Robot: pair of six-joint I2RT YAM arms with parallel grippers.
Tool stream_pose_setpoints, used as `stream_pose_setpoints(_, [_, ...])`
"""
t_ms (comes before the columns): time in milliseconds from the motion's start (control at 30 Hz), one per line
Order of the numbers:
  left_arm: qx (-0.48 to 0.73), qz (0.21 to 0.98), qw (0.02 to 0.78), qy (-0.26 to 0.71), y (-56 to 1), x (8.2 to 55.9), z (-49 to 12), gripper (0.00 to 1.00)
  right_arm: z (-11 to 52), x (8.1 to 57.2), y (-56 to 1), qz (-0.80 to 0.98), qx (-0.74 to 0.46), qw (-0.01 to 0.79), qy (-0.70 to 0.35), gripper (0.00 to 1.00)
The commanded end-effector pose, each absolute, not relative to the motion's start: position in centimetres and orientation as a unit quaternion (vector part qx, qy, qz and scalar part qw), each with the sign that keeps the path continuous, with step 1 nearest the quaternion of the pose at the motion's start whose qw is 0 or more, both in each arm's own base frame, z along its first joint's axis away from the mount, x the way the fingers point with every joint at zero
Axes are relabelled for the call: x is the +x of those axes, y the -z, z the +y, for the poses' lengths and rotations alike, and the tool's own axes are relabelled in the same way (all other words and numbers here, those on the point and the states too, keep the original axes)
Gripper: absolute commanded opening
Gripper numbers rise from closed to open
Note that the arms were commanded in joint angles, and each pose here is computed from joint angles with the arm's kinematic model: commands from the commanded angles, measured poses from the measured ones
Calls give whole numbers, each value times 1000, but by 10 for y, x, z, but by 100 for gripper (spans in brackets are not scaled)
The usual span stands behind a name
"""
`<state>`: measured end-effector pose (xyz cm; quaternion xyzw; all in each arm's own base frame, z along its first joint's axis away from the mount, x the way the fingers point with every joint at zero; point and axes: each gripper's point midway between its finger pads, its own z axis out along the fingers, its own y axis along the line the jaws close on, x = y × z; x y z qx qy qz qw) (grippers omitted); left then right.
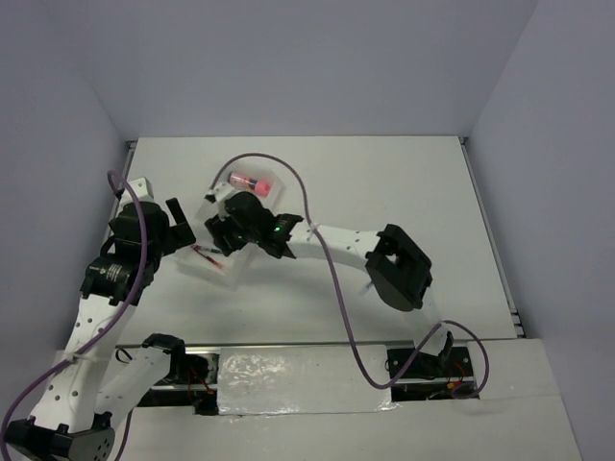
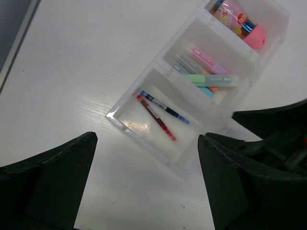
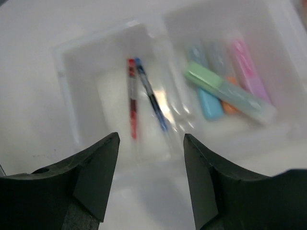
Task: Sort the stationery into containers
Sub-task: Place the pen in the storage box, then pick up the pen from the center of the board.
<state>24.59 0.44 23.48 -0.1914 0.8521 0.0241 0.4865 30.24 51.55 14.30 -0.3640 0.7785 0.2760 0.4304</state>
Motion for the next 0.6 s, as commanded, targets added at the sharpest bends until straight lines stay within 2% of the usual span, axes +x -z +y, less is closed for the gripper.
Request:
stream_pose_setpoints(0, [-158,848,506,31,-247,265,-18,99,440,344,-226,797,-204,496,-276,64])
stream_pose_setpoints(33, [-128,855,496,82,-247,269,-42,99,402,341,-197,833,-166,470,-241,64])
stream_pose_setpoints(67, [-122,852,495,117,-250,277,-59,99,354,351,-230,834,-68,486,-252,64])
stream_pose_setpoints(100, [-105,864,472,137,-240,285,-80,99,316,354,-231,839,-11,497,-221,64])
stream_pose_setpoints(133, [-62,867,465,166,-242,283,-121,99,270,339,-195,866,22,471,-169,65])
stream_pose_setpoints(167, [-50,869,456,185,-241,283,-147,99,234,336,-197,863,76,477,-147,67])
stream_pose_setpoints(200, [-23,876,442,191,-227,292,-181,99,191,325,-228,837,124,519,-126,68])
stream_pose_setpoints(233, [23,873,437,216,-232,282,-226,99,157,306,-210,851,135,502,-77,73])
stream_pose_setpoints(267, [48,874,424,233,-227,281,-252,99,136,295,-215,845,157,508,-62,77])
stream_pose_setpoints(300, [94,865,409,274,-220,283,-302,99,100,274,-231,832,181,523,-39,78])
stream_pose_setpoints(367, [156,851,412,287,-206,295,-356,99,64,243,-257,812,202,546,-38,78])
stream_pose_setpoints(400, [178,862,391,271,-178,289,-367,99,59,237,-267,801,208,559,-53,78])
stream_pose_setpoints(467, [244,844,393,272,-187,284,-413,99,42,216,-277,796,208,565,-58,80])
stream_pose_setpoints(567, [312,835,393,226,-143,281,-462,98,26,190,-289,786,207,576,-84,86])
